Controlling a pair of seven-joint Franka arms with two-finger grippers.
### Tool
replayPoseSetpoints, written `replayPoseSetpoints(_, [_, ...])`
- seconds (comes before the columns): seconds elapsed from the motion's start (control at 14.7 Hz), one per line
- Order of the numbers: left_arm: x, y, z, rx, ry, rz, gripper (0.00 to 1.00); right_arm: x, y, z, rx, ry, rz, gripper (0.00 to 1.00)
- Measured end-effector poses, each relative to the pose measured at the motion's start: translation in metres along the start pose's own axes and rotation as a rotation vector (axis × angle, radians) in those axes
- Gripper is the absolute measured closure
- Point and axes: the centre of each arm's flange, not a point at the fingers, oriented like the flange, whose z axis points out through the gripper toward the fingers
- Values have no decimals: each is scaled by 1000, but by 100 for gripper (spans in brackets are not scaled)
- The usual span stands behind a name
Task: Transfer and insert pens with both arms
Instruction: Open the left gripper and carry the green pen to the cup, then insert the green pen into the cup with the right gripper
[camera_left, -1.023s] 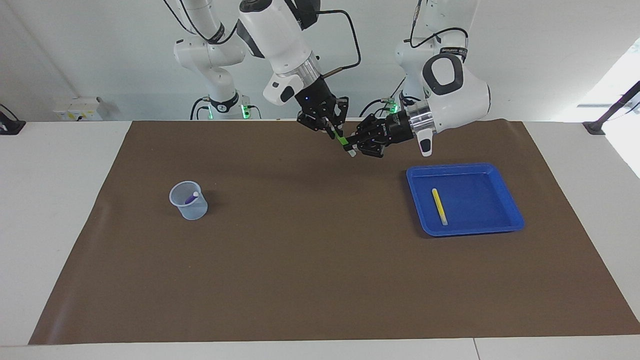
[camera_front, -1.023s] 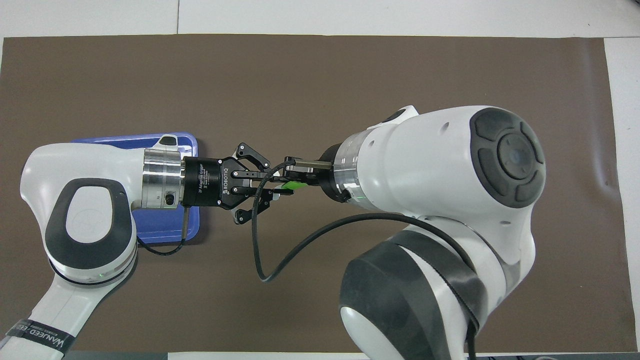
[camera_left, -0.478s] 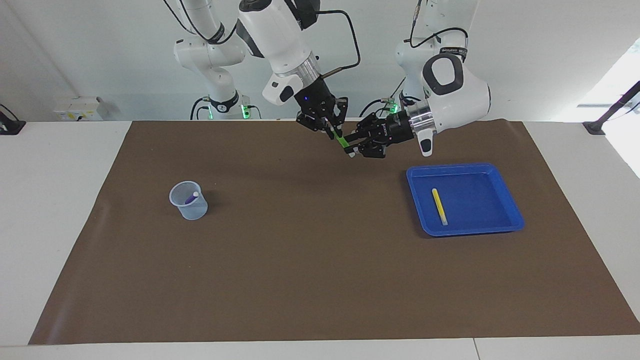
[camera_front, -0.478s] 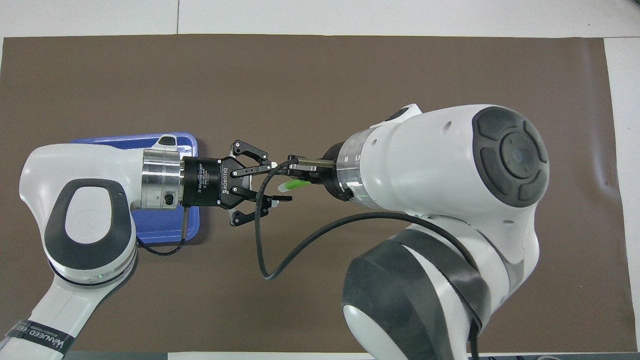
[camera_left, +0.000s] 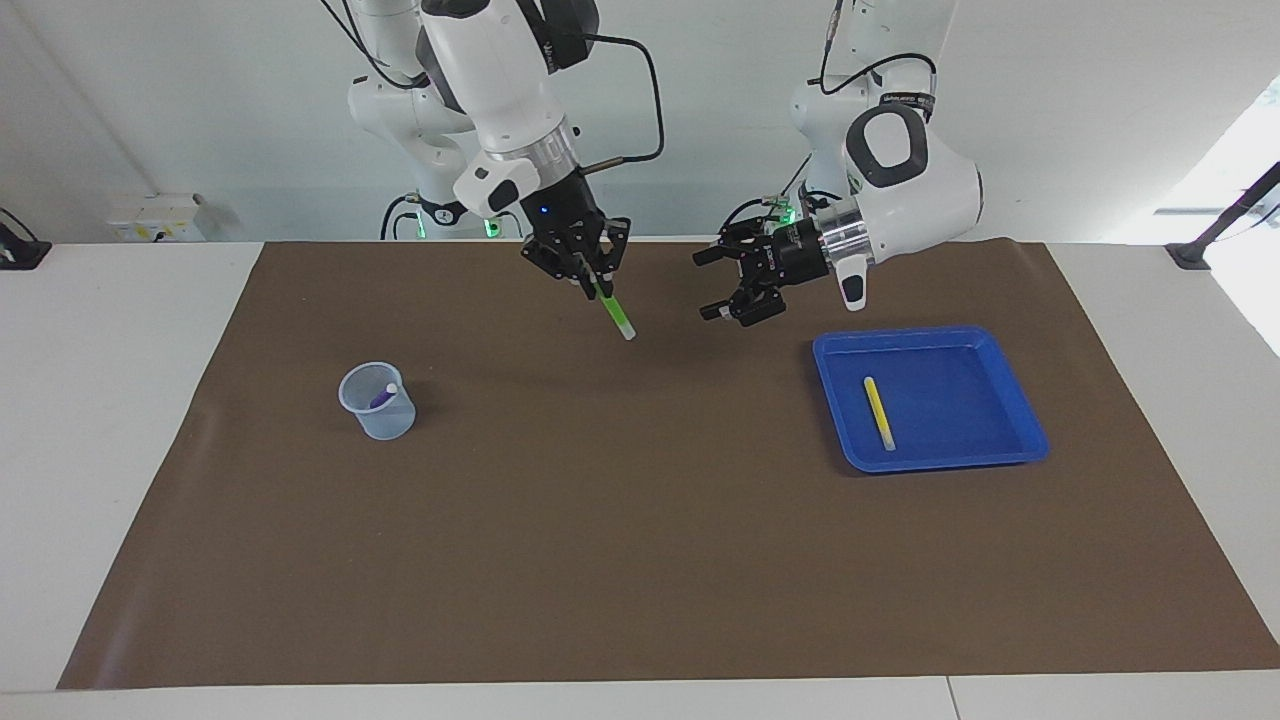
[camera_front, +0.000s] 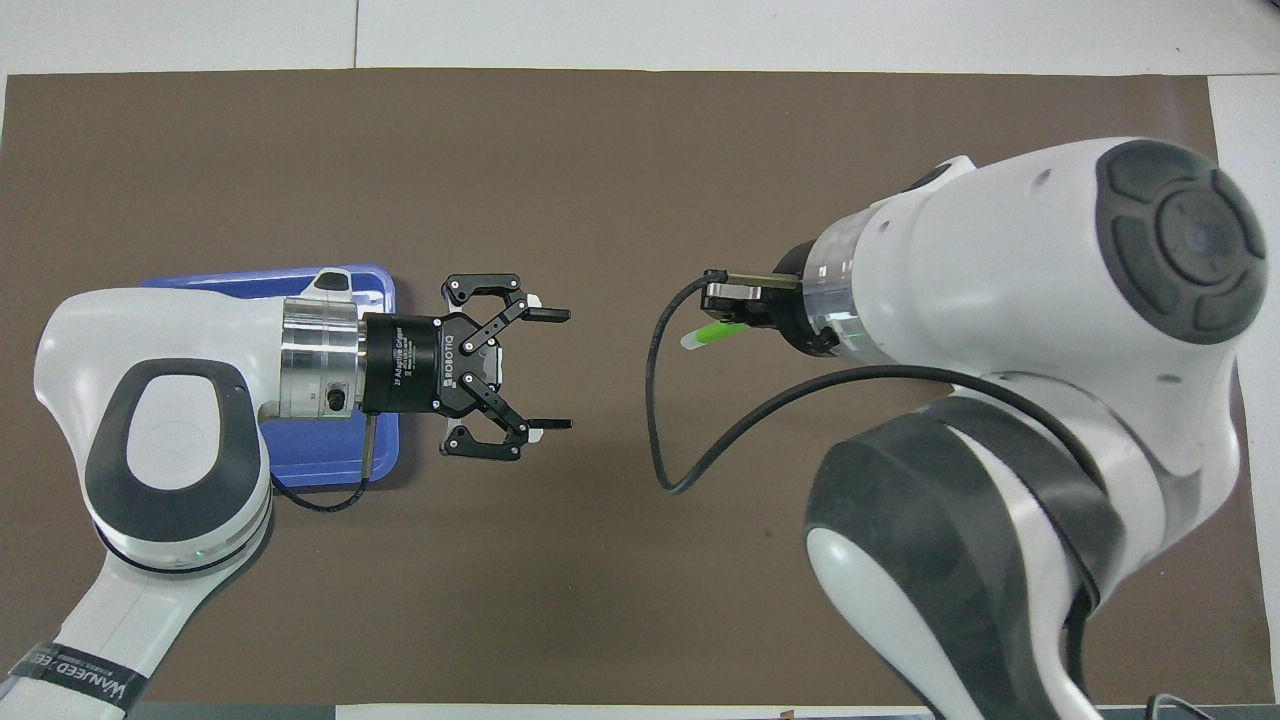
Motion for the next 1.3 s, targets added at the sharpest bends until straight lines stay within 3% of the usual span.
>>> replayPoseSetpoints(0.34, [3, 1, -3, -2, 26, 10, 0, 33, 96, -6, -115, 15, -98, 82])
replayPoseSetpoints(0.61, [14, -2, -7, 88, 320, 177, 0, 49, 184, -8, -202, -7, -197, 82])
replayPoseSetpoints(0.89, [24, -1, -15, 150, 541, 296, 0, 41, 251, -2, -262, -56, -252, 82])
replayPoseSetpoints(1.3, [44, 8, -44, 194, 679, 405, 0, 22, 294, 37, -281, -57, -264, 82])
